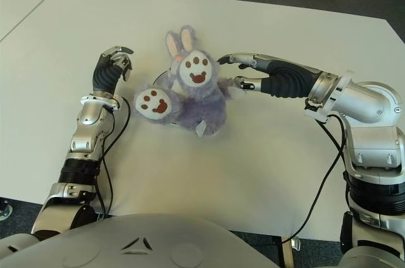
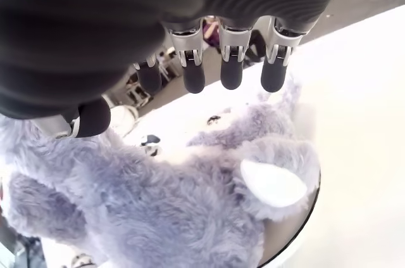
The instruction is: Put the doll into the plate.
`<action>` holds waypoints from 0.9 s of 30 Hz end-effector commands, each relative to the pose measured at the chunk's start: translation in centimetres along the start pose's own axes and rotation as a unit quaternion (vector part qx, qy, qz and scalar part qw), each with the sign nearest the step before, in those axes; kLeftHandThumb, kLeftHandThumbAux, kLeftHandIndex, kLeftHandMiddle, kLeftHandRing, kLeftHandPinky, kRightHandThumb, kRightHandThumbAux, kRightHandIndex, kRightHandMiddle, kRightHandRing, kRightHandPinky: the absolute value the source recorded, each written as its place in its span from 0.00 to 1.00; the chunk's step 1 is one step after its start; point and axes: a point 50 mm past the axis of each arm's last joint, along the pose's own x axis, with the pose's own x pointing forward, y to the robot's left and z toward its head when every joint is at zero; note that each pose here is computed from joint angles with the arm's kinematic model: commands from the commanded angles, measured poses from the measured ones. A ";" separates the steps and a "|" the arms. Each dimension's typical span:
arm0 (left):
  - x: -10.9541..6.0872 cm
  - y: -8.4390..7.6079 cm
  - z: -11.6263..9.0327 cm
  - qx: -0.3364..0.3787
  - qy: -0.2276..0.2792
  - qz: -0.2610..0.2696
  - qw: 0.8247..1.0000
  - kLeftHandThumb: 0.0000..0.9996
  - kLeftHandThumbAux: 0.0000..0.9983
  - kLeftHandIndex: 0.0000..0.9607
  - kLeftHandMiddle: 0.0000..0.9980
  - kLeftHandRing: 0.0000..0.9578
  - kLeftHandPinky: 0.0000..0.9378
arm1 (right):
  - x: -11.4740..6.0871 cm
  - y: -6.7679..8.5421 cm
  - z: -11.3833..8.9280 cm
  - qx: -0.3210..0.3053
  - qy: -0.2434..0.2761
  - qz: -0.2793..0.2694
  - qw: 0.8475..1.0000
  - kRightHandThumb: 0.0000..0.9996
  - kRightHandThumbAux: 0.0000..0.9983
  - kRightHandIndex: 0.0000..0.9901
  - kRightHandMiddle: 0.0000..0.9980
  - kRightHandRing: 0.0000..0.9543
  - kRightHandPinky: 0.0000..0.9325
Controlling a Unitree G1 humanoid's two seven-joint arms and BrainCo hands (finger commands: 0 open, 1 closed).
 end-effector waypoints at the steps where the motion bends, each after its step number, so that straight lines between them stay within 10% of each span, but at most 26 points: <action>1: -1.7 -0.6 -2.8 -0.018 0.053 0.003 0.998 0.71 0.70 0.46 0.85 0.90 0.92 | -0.6 -0.8 -0.5 0.034 -0.026 0.006 0.999 0.66 0.24 0.00 0.00 0.00 0.24; 9: -1.6 -0.5 -2.8 -0.020 0.053 0.005 0.998 0.71 0.70 0.46 0.84 0.89 0.92 | -0.8 -1.3 -1.0 0.067 -0.049 0.014 0.996 0.65 0.24 0.00 0.00 0.02 0.29; 10: -1.6 -0.5 -2.8 -0.020 0.053 0.005 0.998 0.71 0.70 0.46 0.84 0.89 0.92 | -0.7 -1.3 -1.2 0.147 -0.032 0.005 0.989 0.65 0.24 0.00 0.00 0.02 0.29; 13: -1.6 -0.5 -2.8 -0.022 0.053 0.005 0.998 0.71 0.70 0.46 0.84 0.89 0.92 | -1.3 -0.9 -1.6 0.200 -0.014 -0.016 0.980 0.29 0.47 0.00 0.00 0.01 0.11; 16: -1.6 -0.5 -2.8 -0.022 0.054 0.005 0.998 0.71 0.70 0.46 0.84 0.89 0.91 | -1.7 -0.7 -1.2 0.107 -0.027 -0.040 0.993 0.54 0.36 0.00 0.00 0.03 0.24; 18: -1.6 -0.5 -2.9 -0.022 0.054 0.006 0.998 0.71 0.70 0.46 0.84 0.89 0.91 | -1.5 -0.7 -1.2 0.157 -0.014 -0.028 0.987 0.61 0.32 0.00 0.00 0.04 0.28; 20: -1.6 -0.4 -2.9 -0.021 0.054 0.005 0.998 0.71 0.70 0.46 0.84 0.89 0.92 | -1.9 -0.8 -1.5 0.171 -0.023 -0.023 0.985 0.46 0.46 0.00 0.00 0.02 0.20; 24: -1.6 -0.4 -2.9 -0.020 0.053 0.005 0.998 0.71 0.70 0.46 0.85 0.89 0.92 | -2.4 -0.8 -1.8 0.173 -0.046 -0.029 0.983 0.59 0.36 0.00 0.00 0.02 0.22; 26: -1.6 -0.4 -2.9 -0.019 0.053 0.005 0.998 0.71 0.70 0.46 0.85 0.89 0.92 | -2.3 -1.3 -1.7 0.192 -0.038 -0.029 0.980 0.34 0.45 0.00 0.01 0.01 0.12; 27: -1.6 -0.4 -2.9 -0.019 0.053 0.005 0.998 0.71 0.70 0.46 0.85 0.89 0.92 | -2.8 -1.7 -1.6 0.168 -0.035 -0.035 0.985 0.40 0.43 0.00 0.01 0.02 0.14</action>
